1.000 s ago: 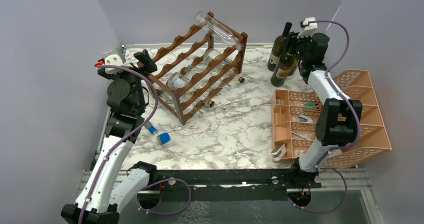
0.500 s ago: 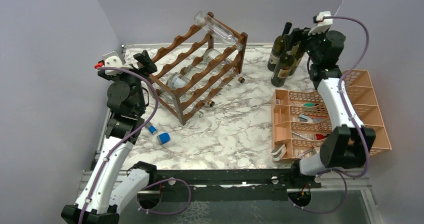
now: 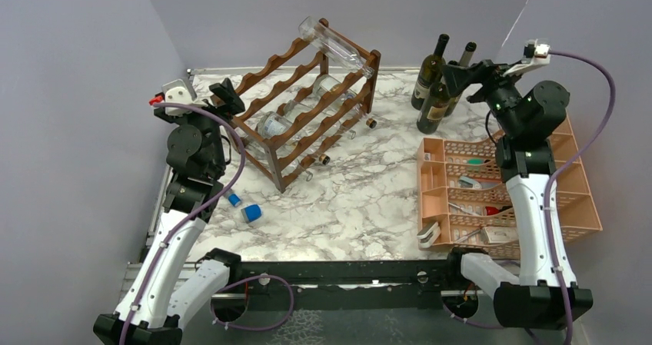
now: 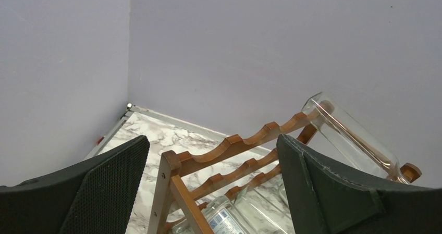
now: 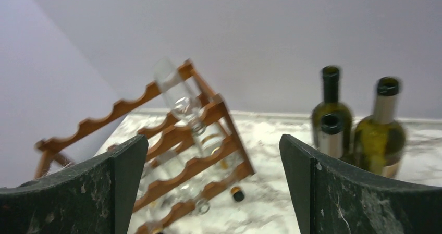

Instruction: Take the wine bottle off the wine rack

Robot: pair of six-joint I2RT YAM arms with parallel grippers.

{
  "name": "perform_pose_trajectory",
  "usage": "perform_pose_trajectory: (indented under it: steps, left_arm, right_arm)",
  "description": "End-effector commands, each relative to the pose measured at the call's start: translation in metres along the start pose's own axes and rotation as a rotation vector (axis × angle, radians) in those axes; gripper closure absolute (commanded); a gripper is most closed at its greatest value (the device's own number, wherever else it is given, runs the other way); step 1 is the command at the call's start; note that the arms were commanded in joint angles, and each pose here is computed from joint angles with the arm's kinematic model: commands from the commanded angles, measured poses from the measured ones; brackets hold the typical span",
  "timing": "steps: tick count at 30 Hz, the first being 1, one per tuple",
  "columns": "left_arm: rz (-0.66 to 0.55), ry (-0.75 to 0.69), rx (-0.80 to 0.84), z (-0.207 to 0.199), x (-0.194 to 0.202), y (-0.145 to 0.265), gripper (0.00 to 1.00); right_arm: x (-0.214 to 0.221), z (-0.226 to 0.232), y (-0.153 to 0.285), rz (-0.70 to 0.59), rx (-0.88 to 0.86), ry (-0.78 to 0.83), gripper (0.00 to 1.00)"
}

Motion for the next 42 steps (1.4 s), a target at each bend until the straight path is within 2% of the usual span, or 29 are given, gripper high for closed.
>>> perform_pose_trajectory:
  steps: [1, 4, 10, 16, 18, 23, 28, 40, 42]
  left_arm:
    - [0.002, 0.025, 0.038, -0.007, 0.003, -0.001, 0.01]
    - [0.019, 0.019, 0.038, -0.008, 0.008, -0.004, 0.01]
    - [0.035, 0.017, 0.045, -0.009, 0.01, -0.005, 0.01]
    - [0.031, 0.011, 0.042, -0.008, 0.01, -0.005, 0.01]
    - [0.031, 0.01, 0.043, -0.009, 0.01, -0.005, 0.01]
    - [0.03, 0.006, 0.05, -0.009, 0.01, -0.006, 0.01]
    - [0.033, -0.002, 0.036, -0.006, 0.011, -0.01, 0.01]
    - [0.051, -0.006, 0.041, -0.005, 0.016, -0.014, 0.01]
    - [0.055, -0.007, 0.04, -0.005, 0.018, -0.015, 0.02]
  right_arm:
    - [0.022, 0.027, 0.0, 0.191, -0.246, -0.101, 0.0]
    - [0.019, 0.032, -0.01, 0.227, -0.31, -0.087, 0.0]
    - [0.009, 0.052, -0.046, 0.206, -0.333, 0.0, 0.0]
    - [0.047, 0.102, -0.121, 0.334, -0.39, 0.11, 0.0]
    - [0.071, 0.107, -0.151, 0.398, -0.373, 0.165, 0.0]
    - [0.087, 0.111, -0.198, 0.433, -0.312, 0.284, 0.0]
    - [0.11, 0.12, -0.215, 0.426, -0.384, 0.365, 0.0]
    - [0.163, 0.126, -0.25, 0.421, -0.412, 0.435, 0.0]
    - [0.169, 0.129, -0.254, 0.414, -0.409, 0.446, 0.03]
Point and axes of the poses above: each gripper's point midway between its finger pads, its own y axis back along the fingers, its own z axis along the line the jaws close on, x = y × z, the point moved 5 cm from there along y, back along the fingers, and after that the axes turned 4 degrees about y, right-handed, at the moved point
